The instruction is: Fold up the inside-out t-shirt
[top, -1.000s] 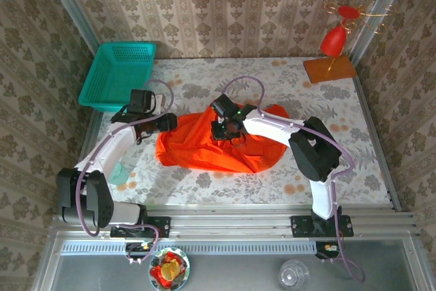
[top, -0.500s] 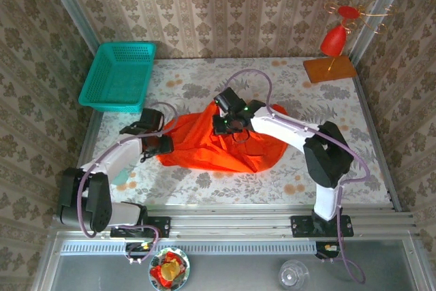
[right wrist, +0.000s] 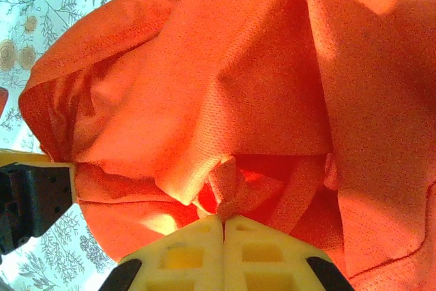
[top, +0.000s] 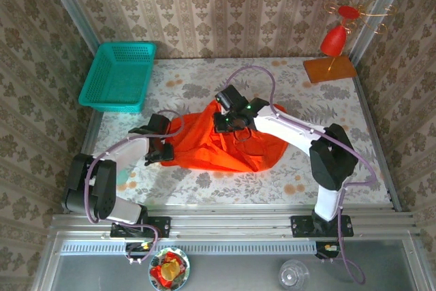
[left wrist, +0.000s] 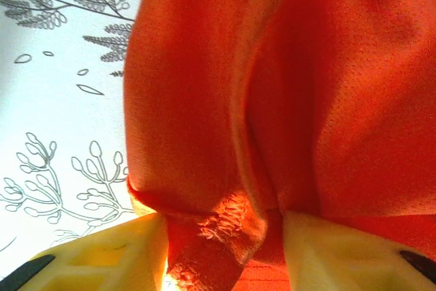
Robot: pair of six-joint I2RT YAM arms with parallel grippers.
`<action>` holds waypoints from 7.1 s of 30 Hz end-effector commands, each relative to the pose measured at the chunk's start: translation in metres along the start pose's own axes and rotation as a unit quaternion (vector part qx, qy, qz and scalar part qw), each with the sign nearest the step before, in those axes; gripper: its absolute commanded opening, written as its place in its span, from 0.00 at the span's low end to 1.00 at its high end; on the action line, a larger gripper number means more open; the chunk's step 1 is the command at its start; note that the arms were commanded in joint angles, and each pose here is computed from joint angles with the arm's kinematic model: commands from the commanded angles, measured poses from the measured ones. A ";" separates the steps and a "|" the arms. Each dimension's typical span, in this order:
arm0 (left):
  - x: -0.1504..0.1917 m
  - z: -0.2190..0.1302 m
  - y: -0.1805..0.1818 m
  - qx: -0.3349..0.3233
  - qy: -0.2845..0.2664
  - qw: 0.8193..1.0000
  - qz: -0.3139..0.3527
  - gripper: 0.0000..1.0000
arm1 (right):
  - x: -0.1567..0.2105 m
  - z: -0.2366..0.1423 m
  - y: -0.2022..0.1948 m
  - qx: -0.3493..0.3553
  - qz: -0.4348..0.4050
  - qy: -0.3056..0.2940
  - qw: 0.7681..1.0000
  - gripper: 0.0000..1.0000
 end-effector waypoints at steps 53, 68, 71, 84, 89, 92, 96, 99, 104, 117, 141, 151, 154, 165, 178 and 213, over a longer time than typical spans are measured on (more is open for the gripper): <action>-0.019 -0.009 0.014 -0.037 -0.008 0.999 -0.015 0.35 | -0.021 -0.096 -0.031 0.031 0.017 -0.102 0.994 0.00; -0.075 -0.141 0.030 0.038 -0.212 0.974 -0.066 0.00 | -0.073 -0.208 -0.048 0.021 0.039 -0.255 0.966 0.00; -0.102 -0.199 0.034 0.093 -0.281 0.952 -0.082 0.00 | -0.088 -0.249 -0.053 0.022 0.037 -0.303 0.952 0.00; -0.136 -0.329 0.038 0.225 -0.451 0.858 -0.103 0.00 | -0.064 -0.379 -0.107 0.094 0.084 -0.443 0.888 0.00; -0.106 -0.209 0.015 0.275 -0.298 0.907 -0.114 0.00 | -0.009 -0.265 -0.145 0.112 0.136 -0.293 0.940 0.00; -0.081 -0.130 -0.003 0.298 -0.198 0.927 -0.117 0.00 | 0.030 -0.186 -0.170 0.137 0.161 -0.173 0.962 0.00; -0.057 -0.061 -0.015 0.292 -0.105 0.943 -0.117 0.00 | 0.067 -0.123 -0.196 0.182 0.170 -0.055 0.967 0.20; -0.052 -0.040 -0.016 0.282 -0.086 0.949 -0.115 0.00 | 0.080 -0.110 -0.198 0.192 0.162 -0.028 0.968 0.28; -0.058 -0.041 -0.014 0.275 -0.092 0.951 -0.109 0.00 | 0.087 -0.112 -0.173 0.165 0.124 -0.023 0.978 0.33; -0.062 -0.051 -0.012 0.267 -0.098 0.953 -0.101 0.00 | 0.124 -0.062 -0.120 0.096 0.047 0.074 0.992 0.39; -0.057 -0.057 -0.006 0.245 -0.101 0.960 -0.093 0.00 | 0.079 -0.126 -0.174 0.348 0.003 0.027 0.937 0.43; -0.060 -0.057 -0.006 0.248 -0.100 0.959 -0.096 0.00 | 0.114 -0.065 -0.104 0.080 -0.047 0.090 0.992 0.40; -0.059 -0.057 -0.006 0.248 -0.100 0.959 -0.097 0.00 | 0.115 -0.042 -0.114 0.099 -0.056 0.105 0.988 0.39; -0.056 -0.058 -0.007 0.251 -0.101 0.958 -0.095 0.00 | 0.081 -0.011 -0.156 0.223 -0.088 0.070 0.968 0.45; -0.056 -0.058 -0.007 0.250 -0.103 0.958 -0.095 0.00 | 0.094 0.012 -0.146 0.151 -0.102 0.119 0.976 0.52; -0.055 -0.057 -0.008 0.252 -0.097 0.958 -0.096 0.00 | 0.096 -0.018 -0.093 0.014 -0.059 0.128 0.990 0.52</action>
Point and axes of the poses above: each hand's point on the last joint's axis, 136 mm out from that joint toward the fingers, its own z axis out along the fingers, its own y axis along the line the jaws close on, x = y × z, the point moved 2 cm from there along -z, back along the fingers, and after that the axes turned 3 degrees about z, right-handed, at the moved point
